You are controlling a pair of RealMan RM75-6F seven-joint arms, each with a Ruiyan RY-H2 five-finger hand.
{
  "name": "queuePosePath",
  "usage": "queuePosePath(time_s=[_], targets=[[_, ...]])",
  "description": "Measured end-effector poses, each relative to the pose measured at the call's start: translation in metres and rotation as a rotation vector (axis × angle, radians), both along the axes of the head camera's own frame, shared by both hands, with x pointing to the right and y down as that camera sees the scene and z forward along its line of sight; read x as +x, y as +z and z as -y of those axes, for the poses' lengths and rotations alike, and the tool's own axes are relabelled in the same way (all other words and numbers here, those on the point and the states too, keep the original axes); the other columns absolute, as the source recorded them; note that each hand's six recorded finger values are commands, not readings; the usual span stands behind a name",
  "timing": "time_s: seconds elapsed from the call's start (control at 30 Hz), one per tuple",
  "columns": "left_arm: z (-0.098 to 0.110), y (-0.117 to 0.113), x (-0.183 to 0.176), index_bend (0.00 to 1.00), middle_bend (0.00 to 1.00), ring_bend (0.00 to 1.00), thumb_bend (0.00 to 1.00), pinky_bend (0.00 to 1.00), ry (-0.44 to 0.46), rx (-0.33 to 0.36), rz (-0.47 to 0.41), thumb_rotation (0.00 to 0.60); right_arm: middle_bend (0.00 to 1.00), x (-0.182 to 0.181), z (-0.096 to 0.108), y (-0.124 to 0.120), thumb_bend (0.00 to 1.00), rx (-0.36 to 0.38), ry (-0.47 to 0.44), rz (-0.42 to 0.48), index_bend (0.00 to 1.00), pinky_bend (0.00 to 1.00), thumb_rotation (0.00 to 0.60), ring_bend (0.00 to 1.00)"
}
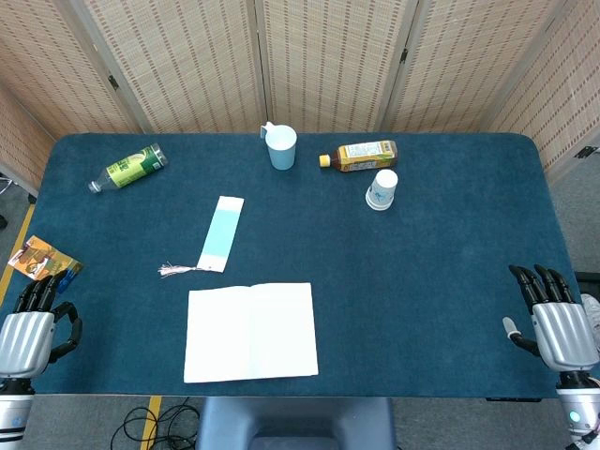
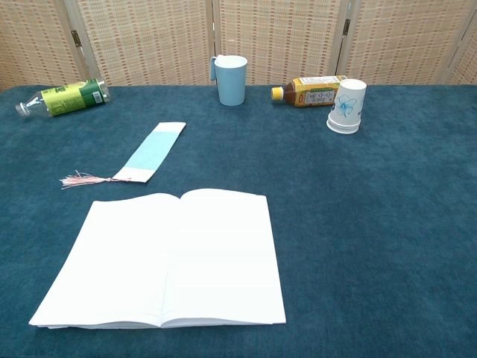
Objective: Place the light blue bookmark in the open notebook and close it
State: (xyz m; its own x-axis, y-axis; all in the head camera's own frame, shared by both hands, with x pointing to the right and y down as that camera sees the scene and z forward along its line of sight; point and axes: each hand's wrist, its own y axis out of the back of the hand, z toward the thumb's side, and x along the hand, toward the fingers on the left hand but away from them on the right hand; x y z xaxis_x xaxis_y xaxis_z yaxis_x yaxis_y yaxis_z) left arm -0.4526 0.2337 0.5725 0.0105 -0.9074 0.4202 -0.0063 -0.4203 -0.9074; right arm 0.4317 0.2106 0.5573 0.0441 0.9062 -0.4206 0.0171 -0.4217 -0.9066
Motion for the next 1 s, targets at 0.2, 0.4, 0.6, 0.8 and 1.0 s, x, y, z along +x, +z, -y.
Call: queuePosePath(time_s=[0.2,0.4,0.6,0.8,1.0], targets=[[-0.001,0.001,0.001,0.15,0.1,0.11,0.25,0.13,0.007,-0.004,-0.004,0.6,0.14,0.0,-0.002,-0.003,0.27,0.01,0.001,0.002,0.08,0.1,0.6,0.06],[0.001,0.0,0.002,0.15,0.1,0.11,0.25,0.13,0.013,0.003,-0.016,0.6,0.14,0.002,-0.005,-0.006,0.28,0.019,0.006,0.004,0.08,0.1,0.6,0.06],[0.009,0.0,0.008,0.16,0.1,0.12,0.25,0.13,0.04,0.006,-0.041,0.6,0.14,0.001,-0.007,-0.009,0.28,0.028,0.0,0.008,0.08,0.1,0.6,0.06],[0.034,0.005,0.024,0.13,0.1,0.14,0.36,0.13,0.125,-0.009,-0.105,0.6,0.14,-0.005,-0.006,-0.013,0.28,0.035,-0.024,0.013,0.08,0.1,0.6,0.06],[0.061,0.014,0.046,0.0,0.1,0.14,0.36,0.14,0.221,-0.049,-0.15,0.6,0.14,-0.012,-0.005,-0.017,0.28,0.04,-0.049,0.014,0.08,0.1,0.6,0.06]])
